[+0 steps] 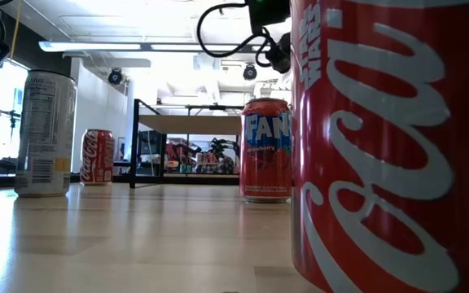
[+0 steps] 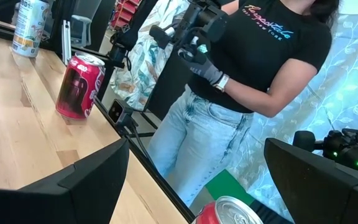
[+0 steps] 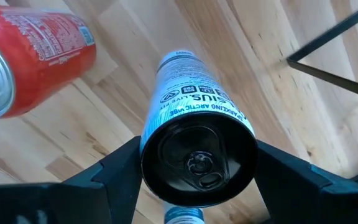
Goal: Place canned beverage on shelf
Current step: Put the top white blue soda can on the shelf
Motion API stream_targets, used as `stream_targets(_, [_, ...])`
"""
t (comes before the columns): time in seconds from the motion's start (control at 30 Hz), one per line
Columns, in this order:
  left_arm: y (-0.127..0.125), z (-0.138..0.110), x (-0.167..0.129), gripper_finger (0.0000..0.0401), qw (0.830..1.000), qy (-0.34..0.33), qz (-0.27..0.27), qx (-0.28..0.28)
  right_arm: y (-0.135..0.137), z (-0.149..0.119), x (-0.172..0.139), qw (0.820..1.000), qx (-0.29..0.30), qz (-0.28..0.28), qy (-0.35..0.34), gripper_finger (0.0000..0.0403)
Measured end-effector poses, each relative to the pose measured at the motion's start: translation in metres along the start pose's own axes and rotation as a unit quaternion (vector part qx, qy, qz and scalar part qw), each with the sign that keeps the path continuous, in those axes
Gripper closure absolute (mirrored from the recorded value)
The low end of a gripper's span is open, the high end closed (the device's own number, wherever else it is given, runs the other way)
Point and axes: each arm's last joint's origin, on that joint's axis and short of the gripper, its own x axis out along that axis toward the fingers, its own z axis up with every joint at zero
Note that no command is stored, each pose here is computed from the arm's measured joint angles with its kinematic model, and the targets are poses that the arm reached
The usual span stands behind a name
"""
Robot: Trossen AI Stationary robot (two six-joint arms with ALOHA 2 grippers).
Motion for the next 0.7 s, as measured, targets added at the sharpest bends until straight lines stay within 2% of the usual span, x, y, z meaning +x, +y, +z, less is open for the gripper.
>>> stream_targets(0.17, [0.0,0.0,0.0,0.0041,1.0,0.0,0.0,0.0,0.0,0.001,0.0,1.0,0.0,0.003,0.0,0.0138])
stream_targets(0.33, [0.0,0.0,0.0,0.0041,1.0,0.0,0.0,0.0,0.0,0.004,0.004,1.0,0.006,0.011,0.001,0.0118])
stream_targets(0.53, [0.0,0.0,0.0,0.0041,1.0,0.0,0.0,0.0,-0.007,0.007,0.004,0.999,0.031,0.01,0.003,0.0096])
stream_targets(0.7, [0.0,0.0,0.0,0.0041,1.0,0.0,0.0,0.0,-0.013,0.009,0.003,0.996,0.087,0.003,0.006,0.0077])
